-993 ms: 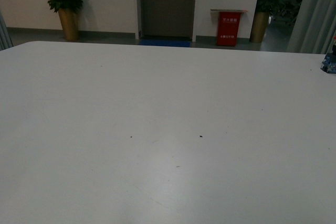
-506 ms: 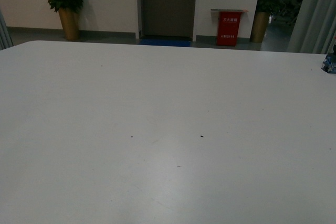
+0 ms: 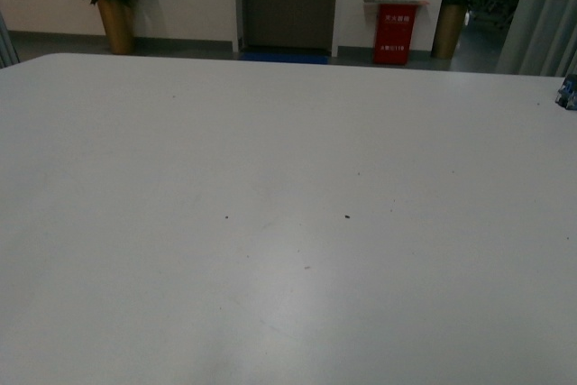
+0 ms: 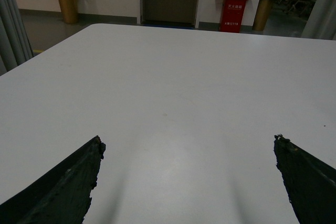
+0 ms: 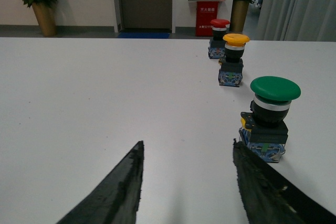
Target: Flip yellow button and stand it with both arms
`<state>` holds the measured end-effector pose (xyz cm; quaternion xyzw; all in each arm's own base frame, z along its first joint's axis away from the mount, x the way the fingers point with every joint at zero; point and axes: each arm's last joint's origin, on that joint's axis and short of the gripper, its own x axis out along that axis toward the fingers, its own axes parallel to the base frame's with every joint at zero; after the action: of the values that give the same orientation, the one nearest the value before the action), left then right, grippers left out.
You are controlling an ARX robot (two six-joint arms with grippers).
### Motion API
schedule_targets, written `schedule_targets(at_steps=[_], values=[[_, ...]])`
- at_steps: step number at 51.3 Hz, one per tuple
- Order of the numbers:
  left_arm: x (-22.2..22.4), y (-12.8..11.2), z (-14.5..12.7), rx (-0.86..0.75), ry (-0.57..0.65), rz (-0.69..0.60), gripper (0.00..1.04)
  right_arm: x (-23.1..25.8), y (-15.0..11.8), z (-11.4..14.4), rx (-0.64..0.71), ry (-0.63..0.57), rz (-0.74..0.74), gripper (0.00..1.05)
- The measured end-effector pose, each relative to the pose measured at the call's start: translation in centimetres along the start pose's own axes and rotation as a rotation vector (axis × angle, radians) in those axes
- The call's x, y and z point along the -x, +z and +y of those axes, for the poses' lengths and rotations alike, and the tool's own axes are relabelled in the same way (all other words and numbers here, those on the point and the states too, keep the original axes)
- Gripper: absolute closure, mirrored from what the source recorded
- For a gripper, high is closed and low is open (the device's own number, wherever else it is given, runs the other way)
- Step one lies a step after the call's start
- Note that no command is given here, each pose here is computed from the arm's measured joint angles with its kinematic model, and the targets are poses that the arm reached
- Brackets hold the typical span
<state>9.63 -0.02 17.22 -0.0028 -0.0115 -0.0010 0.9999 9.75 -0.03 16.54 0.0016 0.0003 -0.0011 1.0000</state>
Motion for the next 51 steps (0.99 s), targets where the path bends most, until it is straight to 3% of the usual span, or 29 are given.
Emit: schedule_targets(at_steps=[12, 51], values=[[0.00, 0.00, 0.00, 0.000, 0.000, 0.000, 0.07, 0.00, 0.00, 0.00, -0.001, 0.000, 0.000, 0.06], [0.00, 0.00, 0.00, 0.000, 0.000, 0.000, 0.07, 0.00, 0.00, 0.00, 0.000, 0.000, 0.000, 0.07]])
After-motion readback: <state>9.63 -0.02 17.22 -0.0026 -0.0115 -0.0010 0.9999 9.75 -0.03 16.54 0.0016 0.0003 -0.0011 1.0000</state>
